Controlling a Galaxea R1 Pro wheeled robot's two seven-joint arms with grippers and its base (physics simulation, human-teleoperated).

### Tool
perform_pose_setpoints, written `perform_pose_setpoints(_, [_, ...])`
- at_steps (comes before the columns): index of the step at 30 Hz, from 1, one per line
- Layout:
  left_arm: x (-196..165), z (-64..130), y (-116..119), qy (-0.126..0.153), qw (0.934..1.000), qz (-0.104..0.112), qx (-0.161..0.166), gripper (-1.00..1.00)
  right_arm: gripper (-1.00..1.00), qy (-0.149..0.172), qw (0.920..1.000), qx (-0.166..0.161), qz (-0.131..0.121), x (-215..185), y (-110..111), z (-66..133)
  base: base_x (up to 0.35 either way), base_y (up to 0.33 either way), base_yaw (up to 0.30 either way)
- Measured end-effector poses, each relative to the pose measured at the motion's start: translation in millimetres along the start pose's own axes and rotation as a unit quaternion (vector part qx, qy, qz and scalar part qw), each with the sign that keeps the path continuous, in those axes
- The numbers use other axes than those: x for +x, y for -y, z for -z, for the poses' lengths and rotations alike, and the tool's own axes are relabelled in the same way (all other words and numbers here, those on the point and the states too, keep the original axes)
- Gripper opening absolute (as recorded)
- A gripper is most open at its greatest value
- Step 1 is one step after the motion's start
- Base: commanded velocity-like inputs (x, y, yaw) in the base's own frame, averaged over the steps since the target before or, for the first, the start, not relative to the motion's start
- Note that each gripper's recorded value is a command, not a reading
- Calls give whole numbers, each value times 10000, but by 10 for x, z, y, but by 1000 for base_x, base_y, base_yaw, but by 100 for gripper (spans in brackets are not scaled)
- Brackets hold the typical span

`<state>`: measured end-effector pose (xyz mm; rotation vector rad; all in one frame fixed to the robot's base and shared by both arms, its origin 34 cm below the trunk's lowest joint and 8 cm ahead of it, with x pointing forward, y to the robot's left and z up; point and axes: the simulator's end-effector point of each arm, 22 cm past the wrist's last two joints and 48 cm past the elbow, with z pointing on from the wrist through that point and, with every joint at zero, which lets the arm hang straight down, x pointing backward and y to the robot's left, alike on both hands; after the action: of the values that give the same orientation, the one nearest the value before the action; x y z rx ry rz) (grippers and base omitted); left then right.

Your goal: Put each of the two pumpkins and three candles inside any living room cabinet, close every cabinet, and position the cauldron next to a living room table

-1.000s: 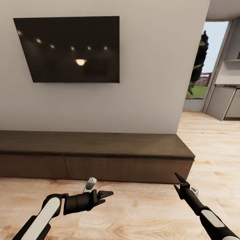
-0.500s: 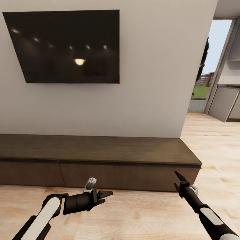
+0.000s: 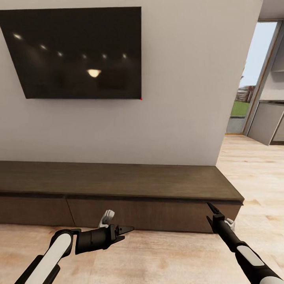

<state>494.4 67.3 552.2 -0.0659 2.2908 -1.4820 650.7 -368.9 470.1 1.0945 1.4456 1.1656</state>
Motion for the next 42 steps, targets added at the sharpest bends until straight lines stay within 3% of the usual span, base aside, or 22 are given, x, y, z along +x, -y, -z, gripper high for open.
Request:
perform_pose_setpoints(10, [19,-28,-60,-41,10000,71,-13,100,100,35,9997,-232,22,-11,-37,5,0,0,0])
perform_pose_setpoints(29, [111,-155,-365,-211,9989,405,-112,100,100,-2,9999,102,-44,43,400,3,0,0,0])
perform_pose_setpoints(34, [161,-199,-438,-284,9983,487,-134,100,100,-53,9993,-328,-141,64,288,17,0,0,0])
perform_pose_setpoints(42, [231,-261,-557,-385,9972,621,-170,100,100,-100,9992,-327,-218,100,411,29,0,0,0])
